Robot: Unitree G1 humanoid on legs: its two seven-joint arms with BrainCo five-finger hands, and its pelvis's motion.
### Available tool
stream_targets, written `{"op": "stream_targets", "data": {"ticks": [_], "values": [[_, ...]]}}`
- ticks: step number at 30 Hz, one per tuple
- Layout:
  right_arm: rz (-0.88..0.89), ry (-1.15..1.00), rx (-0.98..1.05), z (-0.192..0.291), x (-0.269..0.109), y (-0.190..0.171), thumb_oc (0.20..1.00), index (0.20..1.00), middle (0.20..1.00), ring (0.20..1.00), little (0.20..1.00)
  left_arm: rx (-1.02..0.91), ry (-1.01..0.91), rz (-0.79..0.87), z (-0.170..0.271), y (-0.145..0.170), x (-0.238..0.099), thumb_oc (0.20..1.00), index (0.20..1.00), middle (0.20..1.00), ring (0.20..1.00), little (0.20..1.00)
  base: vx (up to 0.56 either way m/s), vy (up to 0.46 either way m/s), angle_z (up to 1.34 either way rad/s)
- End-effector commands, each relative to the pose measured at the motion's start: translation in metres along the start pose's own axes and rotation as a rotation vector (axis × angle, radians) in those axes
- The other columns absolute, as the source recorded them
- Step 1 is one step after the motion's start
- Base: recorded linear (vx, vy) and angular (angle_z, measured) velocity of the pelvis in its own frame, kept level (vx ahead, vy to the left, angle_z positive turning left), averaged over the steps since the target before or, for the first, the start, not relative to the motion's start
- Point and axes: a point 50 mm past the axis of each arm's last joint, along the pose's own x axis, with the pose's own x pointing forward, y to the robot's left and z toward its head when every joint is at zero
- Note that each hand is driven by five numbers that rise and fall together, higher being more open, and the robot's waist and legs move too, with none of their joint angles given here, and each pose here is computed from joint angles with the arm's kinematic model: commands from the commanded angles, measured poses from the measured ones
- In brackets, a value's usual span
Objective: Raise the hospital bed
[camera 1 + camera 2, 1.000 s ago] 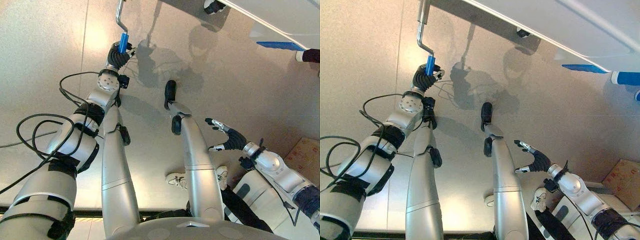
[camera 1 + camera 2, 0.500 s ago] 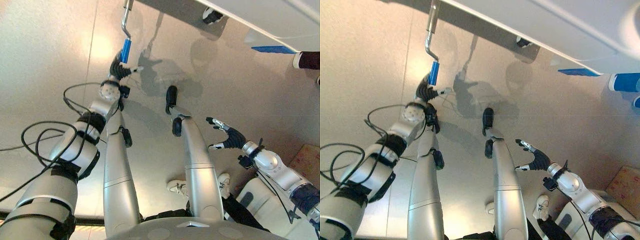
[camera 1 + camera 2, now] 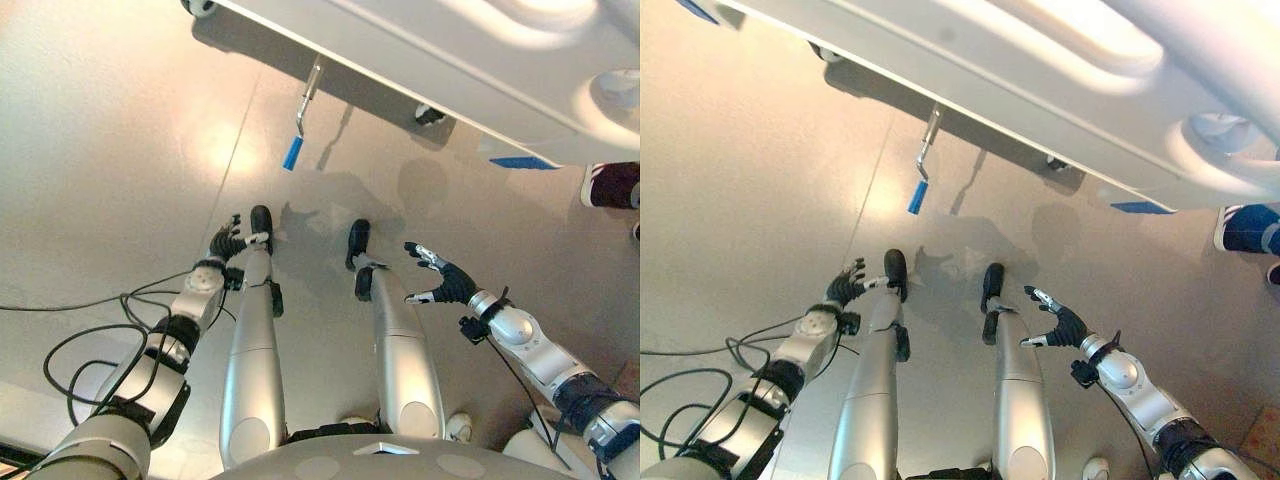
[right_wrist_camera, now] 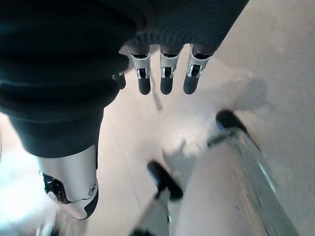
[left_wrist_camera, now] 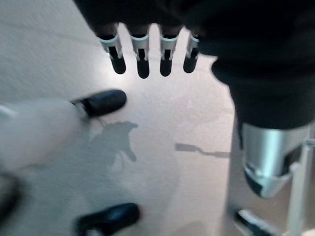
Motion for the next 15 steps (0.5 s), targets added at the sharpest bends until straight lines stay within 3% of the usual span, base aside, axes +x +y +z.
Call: {"op": "stream_targets", "data": {"ticks": [1, 7, 15], "values": [[0.034, 0.07, -0.025, -0.016, -0.011, 0.005, 1.0, 1.0, 1.0, 1.0, 1.0, 0.037, 0.08, -0.032, -0.026, -0.009, -0.008, 1.0, 1.0, 1.0, 1.0, 1.0, 0.02, 0.036, 0.08], [0.059, 0.379, 0.106, -0.074, -0.023, 0.04, 1.0, 1.0, 1.0, 1.0, 1.0, -0.03, 0.307, -0.083, -0.096, -0.027, -0.042, 1.0, 1.0, 1.0, 1.0, 1.0, 0.14, 0.019, 0.07], [0.023, 0.626, 0.273, -0.113, -0.05, 0.059, 1.0, 1.0, 1.0, 1.0, 1.0, -0.108, 0.481, -0.103, -0.143, -0.033, -0.076, 1.0, 1.0, 1.0, 1.0, 1.0, 0.1, 0.031, 0.12]]}}
